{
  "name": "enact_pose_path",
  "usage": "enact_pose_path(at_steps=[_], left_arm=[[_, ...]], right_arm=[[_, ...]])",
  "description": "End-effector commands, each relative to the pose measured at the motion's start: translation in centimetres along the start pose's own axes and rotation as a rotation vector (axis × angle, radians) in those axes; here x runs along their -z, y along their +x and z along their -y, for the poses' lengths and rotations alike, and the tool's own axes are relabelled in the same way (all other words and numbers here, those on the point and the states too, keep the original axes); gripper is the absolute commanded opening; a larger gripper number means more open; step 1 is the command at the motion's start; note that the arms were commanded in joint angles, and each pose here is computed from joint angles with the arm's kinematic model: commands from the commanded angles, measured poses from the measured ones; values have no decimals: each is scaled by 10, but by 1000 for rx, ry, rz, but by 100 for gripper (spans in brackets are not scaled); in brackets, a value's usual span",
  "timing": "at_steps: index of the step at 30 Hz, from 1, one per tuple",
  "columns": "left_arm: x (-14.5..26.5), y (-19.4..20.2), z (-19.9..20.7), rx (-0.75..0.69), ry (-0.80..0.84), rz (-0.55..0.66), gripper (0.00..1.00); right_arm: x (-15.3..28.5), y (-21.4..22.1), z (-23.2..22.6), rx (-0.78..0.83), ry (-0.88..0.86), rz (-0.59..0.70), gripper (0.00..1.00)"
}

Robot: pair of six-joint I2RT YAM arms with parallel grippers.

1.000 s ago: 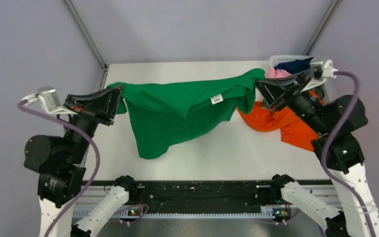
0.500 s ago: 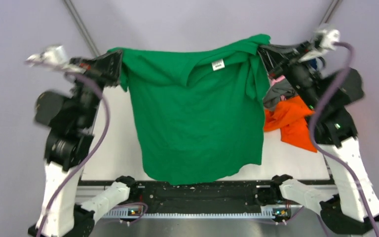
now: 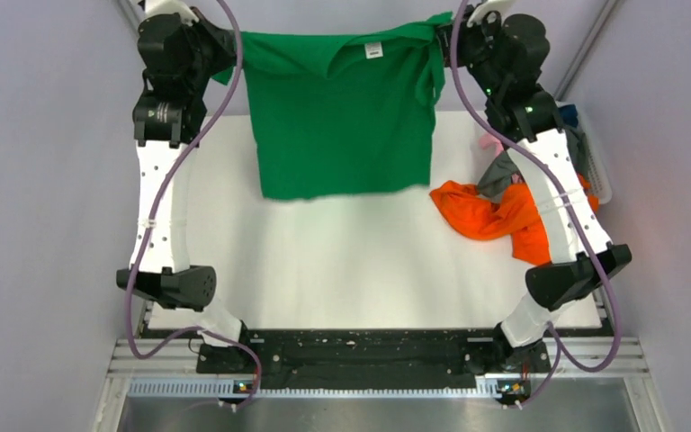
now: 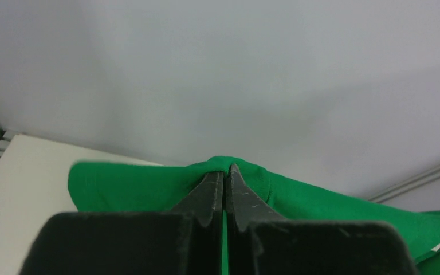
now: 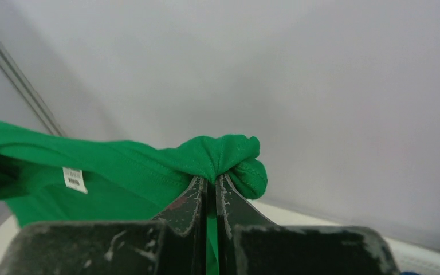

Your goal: Fold and stack the t-shirts

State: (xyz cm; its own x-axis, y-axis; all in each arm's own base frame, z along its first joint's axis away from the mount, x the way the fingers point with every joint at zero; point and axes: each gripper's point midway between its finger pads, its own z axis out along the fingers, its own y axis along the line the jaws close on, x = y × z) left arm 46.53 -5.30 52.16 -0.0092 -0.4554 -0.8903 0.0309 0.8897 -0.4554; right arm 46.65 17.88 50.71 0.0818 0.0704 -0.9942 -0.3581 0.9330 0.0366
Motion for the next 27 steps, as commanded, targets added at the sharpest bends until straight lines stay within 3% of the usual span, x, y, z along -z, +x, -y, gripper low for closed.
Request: enact_pose_path(at_steps=[1,6,10,13,19,20,23,26,27], left_arm=[[59,-67,40,3,140,155,0],[73,-26,-4,-15,21,77,0],[91,63,-63,-18,-124,-83,0],[109,158,-125,2,-276,-216,0],[164,282,-221,-1,-627,-466,2],[173,293,-233,-12,-686,-495,11],[195,317,-259,-36,-831,-569,52],[200,319,-263,-26,-880,-588,76],[199,317,-261,-17,-875,-583,94]], right_arm=[[46,-93,0,-17,6,208,0],[71,-15,-32,-103,-165,-2,0],[115,115,-46,-266,-153,-346,0],[161,202,-75,-346,-200,-568,0],[241,326,-131,-411,-291,-984,0],[251,339,-133,-407,-276,-1040,6],[274,363,-146,-418,-302,-1133,35],[284,367,-147,-408,-316,-1146,74],[284,363,-147,-405,-325,-1132,85]])
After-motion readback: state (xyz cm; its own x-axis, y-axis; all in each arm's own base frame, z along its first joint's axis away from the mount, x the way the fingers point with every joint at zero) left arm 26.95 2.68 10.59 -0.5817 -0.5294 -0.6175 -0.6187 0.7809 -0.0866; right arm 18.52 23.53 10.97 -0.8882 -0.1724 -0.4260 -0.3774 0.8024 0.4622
